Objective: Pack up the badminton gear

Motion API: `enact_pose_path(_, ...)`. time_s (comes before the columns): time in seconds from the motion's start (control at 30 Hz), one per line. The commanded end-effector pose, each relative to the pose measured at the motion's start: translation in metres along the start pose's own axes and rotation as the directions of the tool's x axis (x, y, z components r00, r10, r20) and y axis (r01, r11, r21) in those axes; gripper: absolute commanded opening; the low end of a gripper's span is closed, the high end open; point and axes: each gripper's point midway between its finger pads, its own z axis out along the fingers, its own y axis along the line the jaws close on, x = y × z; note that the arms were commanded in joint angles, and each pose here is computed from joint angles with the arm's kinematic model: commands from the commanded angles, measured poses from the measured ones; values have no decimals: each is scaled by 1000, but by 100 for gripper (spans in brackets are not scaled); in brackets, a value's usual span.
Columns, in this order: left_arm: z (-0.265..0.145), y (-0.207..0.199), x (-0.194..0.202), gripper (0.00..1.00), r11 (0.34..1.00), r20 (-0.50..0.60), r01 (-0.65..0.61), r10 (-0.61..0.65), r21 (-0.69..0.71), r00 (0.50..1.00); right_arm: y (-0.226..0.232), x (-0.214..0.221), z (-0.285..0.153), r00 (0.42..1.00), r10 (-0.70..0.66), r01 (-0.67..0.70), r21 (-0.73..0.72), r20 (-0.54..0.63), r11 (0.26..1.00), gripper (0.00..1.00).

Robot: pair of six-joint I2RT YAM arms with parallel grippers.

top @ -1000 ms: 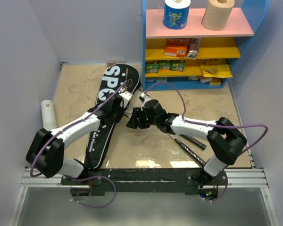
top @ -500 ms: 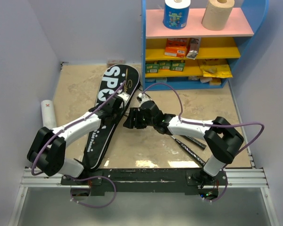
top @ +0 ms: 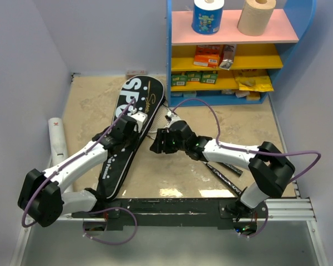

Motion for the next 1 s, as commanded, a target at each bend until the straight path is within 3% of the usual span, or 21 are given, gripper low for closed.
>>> enact_pose_path(0.0, -8, -12, 6, 42, 997, -10, 33, -32, 67, 999, 0, 0, -5, 1000, -5, 5, -12, 17, 1000, 58)
enact_pose_path(0.33, 8, -10, 37, 41, 1000, -159, -8, 11, 18, 987, -6, 6, -9, 1000, 7, -7, -1, 14, 1000, 59)
enact_pose_path(0.83, 15, 1, 46, 40, 997, -216, -14, -4, -82, 976, -5, 11, -6, 1000, 14, -14, -14, 5, 1000, 60)
enact_pose_path(0.97, 17, 6, 47, 33, 993, -227, -11, -17, -120, 974, -5, 13, -5, 1000, 15, -15, -15, 2, 1000, 60)
